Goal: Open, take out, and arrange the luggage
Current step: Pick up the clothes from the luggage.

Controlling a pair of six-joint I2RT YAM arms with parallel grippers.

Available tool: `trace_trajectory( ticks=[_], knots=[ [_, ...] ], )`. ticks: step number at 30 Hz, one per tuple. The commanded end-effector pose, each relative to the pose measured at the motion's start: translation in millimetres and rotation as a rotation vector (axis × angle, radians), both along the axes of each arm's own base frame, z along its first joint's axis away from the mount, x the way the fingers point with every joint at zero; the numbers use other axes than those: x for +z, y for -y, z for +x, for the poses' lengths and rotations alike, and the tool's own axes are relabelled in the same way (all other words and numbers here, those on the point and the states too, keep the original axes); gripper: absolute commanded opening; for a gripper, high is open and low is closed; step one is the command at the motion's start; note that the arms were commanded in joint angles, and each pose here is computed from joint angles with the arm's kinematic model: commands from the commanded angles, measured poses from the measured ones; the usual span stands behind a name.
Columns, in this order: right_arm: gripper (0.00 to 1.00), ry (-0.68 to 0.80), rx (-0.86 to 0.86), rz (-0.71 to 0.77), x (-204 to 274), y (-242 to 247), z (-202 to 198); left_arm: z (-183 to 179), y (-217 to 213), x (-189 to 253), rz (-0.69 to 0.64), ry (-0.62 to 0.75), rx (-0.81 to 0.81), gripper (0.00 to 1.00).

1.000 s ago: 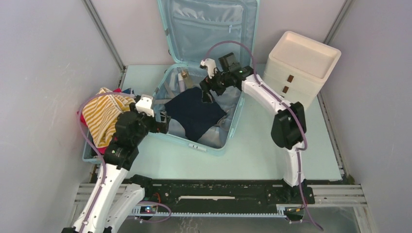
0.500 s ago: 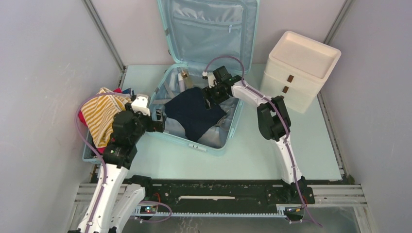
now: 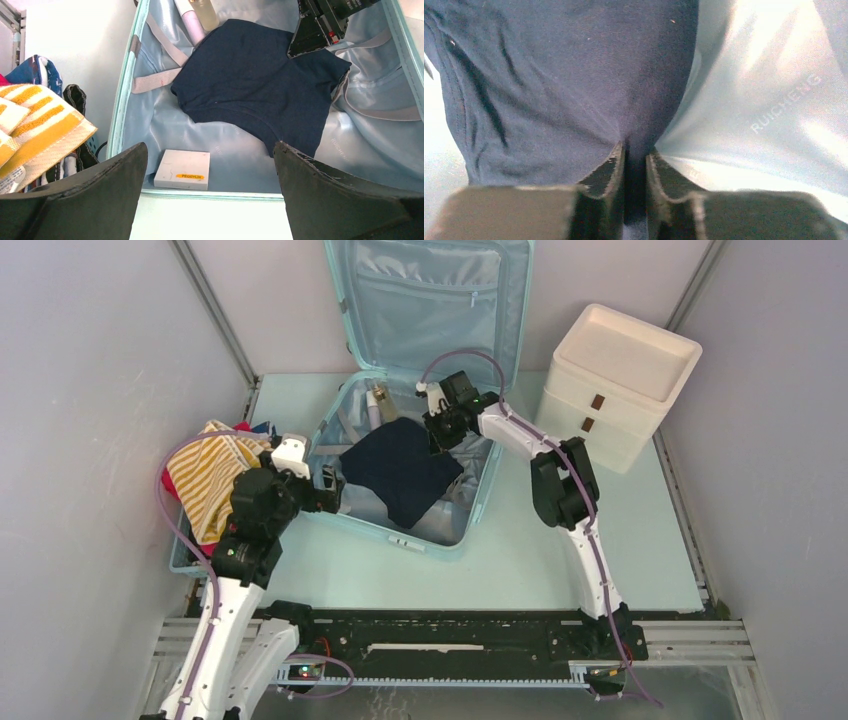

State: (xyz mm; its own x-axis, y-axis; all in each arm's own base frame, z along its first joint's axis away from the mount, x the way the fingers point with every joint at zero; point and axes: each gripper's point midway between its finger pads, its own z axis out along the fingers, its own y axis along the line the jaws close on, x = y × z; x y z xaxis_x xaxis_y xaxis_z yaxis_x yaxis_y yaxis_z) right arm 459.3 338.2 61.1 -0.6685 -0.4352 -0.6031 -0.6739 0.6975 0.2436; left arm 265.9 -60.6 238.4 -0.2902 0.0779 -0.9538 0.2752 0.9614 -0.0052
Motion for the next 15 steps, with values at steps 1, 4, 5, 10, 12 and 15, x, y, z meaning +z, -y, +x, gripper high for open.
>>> trace_trajectory(
  ticks=[1, 4, 5, 10, 12, 15],
  knots=[
    [0.17, 0.077, 0.058, 0.05, 49, -10, -5, 1, 3, 7, -0.007, 0.044, -0.021, 1.0],
    [0.09, 0.143, 0.077, 0.074, 80, -7, -3, 1, 4, 8, -0.011, 0.047, -0.027, 1.0],
    [0.08, 0.152, 0.084, 0.079, 85, -7, -4, 0, 4, 7, -0.012, 0.048, -0.029, 1.0],
    [0.07, 0.168, 0.126, 0.123, 108, -6, -11, -1, 6, 8, -0.016, 0.052, -0.037, 1.0],
    [0.08, 0.157, 0.159, 0.137, 110, -7, -17, -1, 6, 8, -0.019, 0.055, -0.039, 1.0],
    [0.11, 0.143, 0.216, 0.154, 112, -9, -27, -1, 7, 8, -0.02, 0.055, -0.042, 1.0]
  ],
)
